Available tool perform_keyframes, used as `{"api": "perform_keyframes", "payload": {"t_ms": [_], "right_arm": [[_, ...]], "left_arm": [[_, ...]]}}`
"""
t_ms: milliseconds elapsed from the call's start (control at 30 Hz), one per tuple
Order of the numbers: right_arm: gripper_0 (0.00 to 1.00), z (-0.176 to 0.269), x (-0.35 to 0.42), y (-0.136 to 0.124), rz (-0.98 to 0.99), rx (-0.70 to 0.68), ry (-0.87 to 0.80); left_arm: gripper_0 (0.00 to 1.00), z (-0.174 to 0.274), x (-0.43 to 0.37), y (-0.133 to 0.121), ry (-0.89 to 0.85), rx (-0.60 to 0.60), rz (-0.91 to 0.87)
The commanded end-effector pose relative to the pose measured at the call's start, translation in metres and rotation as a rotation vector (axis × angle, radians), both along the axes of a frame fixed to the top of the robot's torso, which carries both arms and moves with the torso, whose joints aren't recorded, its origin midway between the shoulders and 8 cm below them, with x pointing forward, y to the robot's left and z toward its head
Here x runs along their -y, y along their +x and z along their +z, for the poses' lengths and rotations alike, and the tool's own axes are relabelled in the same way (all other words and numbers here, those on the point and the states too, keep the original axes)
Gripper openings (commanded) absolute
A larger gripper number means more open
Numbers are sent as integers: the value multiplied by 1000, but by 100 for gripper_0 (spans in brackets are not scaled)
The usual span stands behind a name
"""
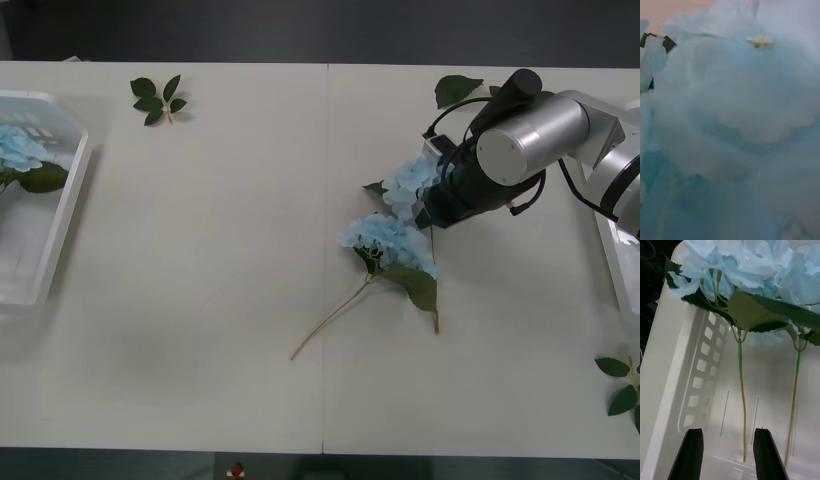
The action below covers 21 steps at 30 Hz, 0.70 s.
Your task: Put the red flowers into the right box and the blue flowers into the left box
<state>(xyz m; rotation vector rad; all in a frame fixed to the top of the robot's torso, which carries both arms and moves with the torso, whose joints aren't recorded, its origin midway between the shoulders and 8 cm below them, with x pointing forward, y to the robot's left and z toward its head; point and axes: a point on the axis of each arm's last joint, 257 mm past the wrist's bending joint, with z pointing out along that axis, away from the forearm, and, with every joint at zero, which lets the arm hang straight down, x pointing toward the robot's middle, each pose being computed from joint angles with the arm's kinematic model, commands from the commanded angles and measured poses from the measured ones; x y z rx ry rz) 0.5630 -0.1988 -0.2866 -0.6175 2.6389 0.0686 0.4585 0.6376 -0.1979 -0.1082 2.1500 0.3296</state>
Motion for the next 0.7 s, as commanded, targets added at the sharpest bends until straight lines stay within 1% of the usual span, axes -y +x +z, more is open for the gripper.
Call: {"api": "perform_keyframes", "payload": {"t_ms": [33,100,167,200,233,267,333,367,500,567,600,700], "right_arm": [[91,20,-10,16,-17,42,20],[90,17,-13,17,-13,43,17],[88,16,-15,18,-14,46,18],[88,16,-16,19,-14,48,19],[87,16,-15,20,-15,50,19],[86,15,-16,19,-14,50,23],[85,14,-17,21,-12,54,26],[84,14,-17,21,-11,55,26],[79,12,-18,22,-15,55,28],[76,11,-19,24,-13,58,27],[76,11,-18,25,-14,63,23],[73,9,-19,27,-13,66,25]], "left_arm": [[67,32,-1,13,29,55,-19],[74,29,11,12,-12,43,-50],[86,29,30,6,-74,11,-101],[89,29,36,4,-87,-1,-117],[96,32,50,1,-115,-22,-157],[98,35,64,-1,-136,-32,-195],[100,43,101,-5,-183,-57,-300],[100,46,109,-6,-193,-61,-325],[100,60,194,-12,-270,-76,-570],[100,64,224,-12,-289,-69,-649],[100,69,254,-12,-325,-57,-728],[100,73,304,-9,-395,-25,-838]]}}
